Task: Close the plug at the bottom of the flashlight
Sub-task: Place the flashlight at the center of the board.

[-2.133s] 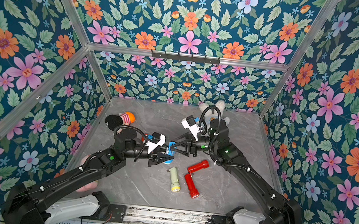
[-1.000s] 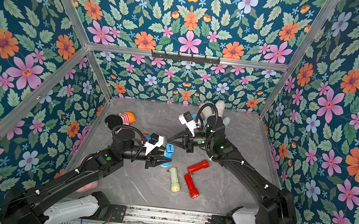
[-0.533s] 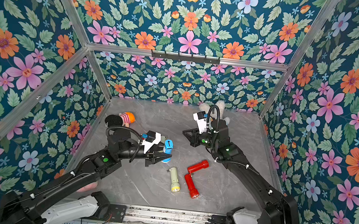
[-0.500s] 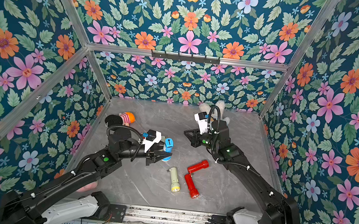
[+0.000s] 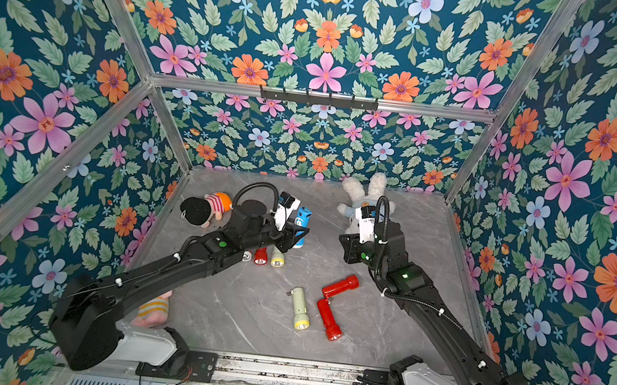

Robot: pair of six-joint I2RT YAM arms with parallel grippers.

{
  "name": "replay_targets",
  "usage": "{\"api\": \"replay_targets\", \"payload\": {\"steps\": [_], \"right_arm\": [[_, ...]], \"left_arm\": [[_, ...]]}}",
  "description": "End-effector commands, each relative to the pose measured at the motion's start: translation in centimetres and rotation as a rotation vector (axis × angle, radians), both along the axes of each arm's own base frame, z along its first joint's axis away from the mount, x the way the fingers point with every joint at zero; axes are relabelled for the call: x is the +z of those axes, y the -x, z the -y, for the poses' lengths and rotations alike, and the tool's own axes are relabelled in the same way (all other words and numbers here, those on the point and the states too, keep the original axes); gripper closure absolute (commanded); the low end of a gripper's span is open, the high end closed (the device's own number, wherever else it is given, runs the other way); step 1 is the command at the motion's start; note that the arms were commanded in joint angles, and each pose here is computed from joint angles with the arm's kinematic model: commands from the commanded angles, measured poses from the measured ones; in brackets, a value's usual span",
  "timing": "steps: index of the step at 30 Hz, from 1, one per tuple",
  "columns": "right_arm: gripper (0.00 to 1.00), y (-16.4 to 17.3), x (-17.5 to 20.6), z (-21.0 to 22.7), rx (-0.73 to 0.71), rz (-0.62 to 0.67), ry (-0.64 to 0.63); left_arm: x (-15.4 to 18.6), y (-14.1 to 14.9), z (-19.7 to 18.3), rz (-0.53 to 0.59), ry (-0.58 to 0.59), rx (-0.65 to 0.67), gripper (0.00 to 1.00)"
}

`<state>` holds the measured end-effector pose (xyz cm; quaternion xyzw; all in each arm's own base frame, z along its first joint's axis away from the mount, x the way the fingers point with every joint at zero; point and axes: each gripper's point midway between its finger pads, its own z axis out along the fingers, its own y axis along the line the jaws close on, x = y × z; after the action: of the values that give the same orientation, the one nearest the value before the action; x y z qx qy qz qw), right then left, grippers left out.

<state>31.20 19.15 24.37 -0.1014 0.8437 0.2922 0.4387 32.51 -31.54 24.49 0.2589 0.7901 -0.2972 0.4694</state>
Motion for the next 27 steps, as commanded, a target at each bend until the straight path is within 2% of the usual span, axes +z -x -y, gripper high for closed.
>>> {"api": "replay_targets", "payload": {"steps": [1, 6, 12, 18, 27], "right_arm": [[0.85, 0.3, -1.2, 1.3, -0.054, -0.045, 0.028], [0.84, 0.6, -1.6, 2.3, -0.086, -0.043, 0.032], [0.83, 0.5, -1.9, 2.4, -0.090, -0.057, 0.038], [0.83, 0.4, -2.6, 2.3, -0.089, -0.078, 0.041], [0.82, 0.3, -2.9, 2.4, -0.097, -0.079, 0.046]], "left_arm": [[-3.2, -3.2, -2.3, -0.116, -0.054, 0.264, 1.00], [-7.7, -4.5, -1.4, -0.273, -0.074, 0.339, 1.00], [-11.7, -5.4, -1.4, -0.400, -0.096, 0.420, 1.00], [-15.5, -5.5, -1.7, -0.524, -0.113, 0.447, 1.00], [-18.3, -5.4, -2.1, -0.608, -0.098, 0.448, 0.97]]}}
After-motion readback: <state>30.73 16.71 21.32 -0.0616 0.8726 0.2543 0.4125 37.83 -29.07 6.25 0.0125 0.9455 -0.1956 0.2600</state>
